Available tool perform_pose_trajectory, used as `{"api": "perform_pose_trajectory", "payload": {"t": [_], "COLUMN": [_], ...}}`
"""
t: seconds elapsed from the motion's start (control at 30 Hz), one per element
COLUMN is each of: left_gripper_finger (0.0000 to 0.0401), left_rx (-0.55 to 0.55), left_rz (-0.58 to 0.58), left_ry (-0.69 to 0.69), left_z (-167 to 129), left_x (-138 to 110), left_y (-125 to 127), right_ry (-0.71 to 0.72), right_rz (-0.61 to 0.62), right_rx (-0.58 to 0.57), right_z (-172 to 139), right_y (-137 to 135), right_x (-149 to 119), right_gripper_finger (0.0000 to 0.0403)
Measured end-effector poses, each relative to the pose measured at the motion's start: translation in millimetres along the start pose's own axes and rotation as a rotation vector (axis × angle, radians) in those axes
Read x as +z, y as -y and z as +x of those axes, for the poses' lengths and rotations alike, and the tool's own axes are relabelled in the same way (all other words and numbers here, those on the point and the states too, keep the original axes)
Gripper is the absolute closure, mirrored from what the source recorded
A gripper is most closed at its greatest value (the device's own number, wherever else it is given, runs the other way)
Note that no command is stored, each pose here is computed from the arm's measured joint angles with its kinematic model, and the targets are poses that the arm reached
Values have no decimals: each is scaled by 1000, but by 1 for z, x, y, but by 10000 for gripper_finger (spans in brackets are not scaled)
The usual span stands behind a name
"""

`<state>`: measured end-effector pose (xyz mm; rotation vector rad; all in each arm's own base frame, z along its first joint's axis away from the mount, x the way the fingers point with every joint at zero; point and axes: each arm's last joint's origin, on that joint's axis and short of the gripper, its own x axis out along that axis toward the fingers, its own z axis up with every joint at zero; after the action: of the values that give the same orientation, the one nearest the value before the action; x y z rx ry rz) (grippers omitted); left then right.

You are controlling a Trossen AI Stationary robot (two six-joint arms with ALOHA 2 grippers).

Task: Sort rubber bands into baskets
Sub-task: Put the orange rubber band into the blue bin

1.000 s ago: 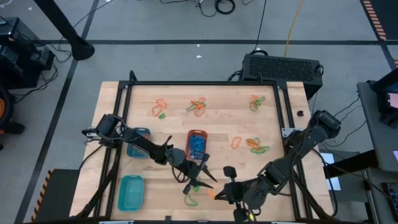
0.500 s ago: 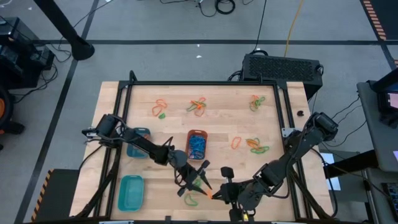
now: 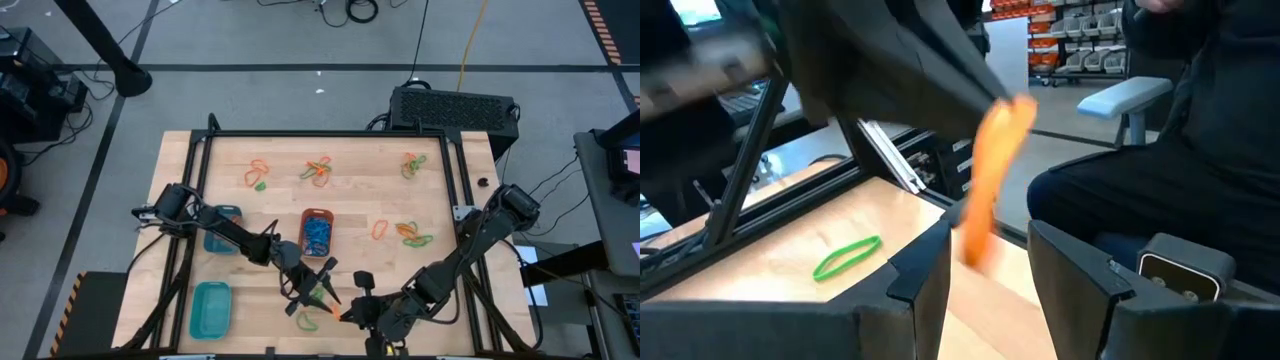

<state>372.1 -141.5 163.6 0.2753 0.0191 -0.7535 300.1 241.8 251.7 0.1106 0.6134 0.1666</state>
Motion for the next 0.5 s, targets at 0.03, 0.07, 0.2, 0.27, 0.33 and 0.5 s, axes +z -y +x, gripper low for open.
{"api": "perform_pose_trajectory", "payload": {"t": [0.03, 0.07, 0.2, 0.27, 0.33, 0.5], "left_gripper_finger": [257, 257, 257, 257, 258, 277], "left_rx": [1, 0, -17, -20, -21, -21], "left_rz": [1, 2, 2, 2, 1, 0], "left_ry": [3, 5, 11, 12, 12, 13], "left_z": [0, 0, 0, 0, 0, 0], "left_x": [0, 1, 1, 1, 1, 1], "left_y": [0, 0, 0, 0, 1, 0], "right_ry": [-8, -14, -22, -21, -23, -23], "right_rz": [3, 9, 18, 18, 17, 16], "right_rx": [-4, -8, -13, -13, -14, -14], "right_z": [3, 5, 8, 8, 8, 8], "right_y": [0, 0, 0, 0, 0, 0], "right_x": [-2, -4, -6, -6, -6, -6], "right_gripper_finger": [402, 402, 402, 402, 402, 402]}}
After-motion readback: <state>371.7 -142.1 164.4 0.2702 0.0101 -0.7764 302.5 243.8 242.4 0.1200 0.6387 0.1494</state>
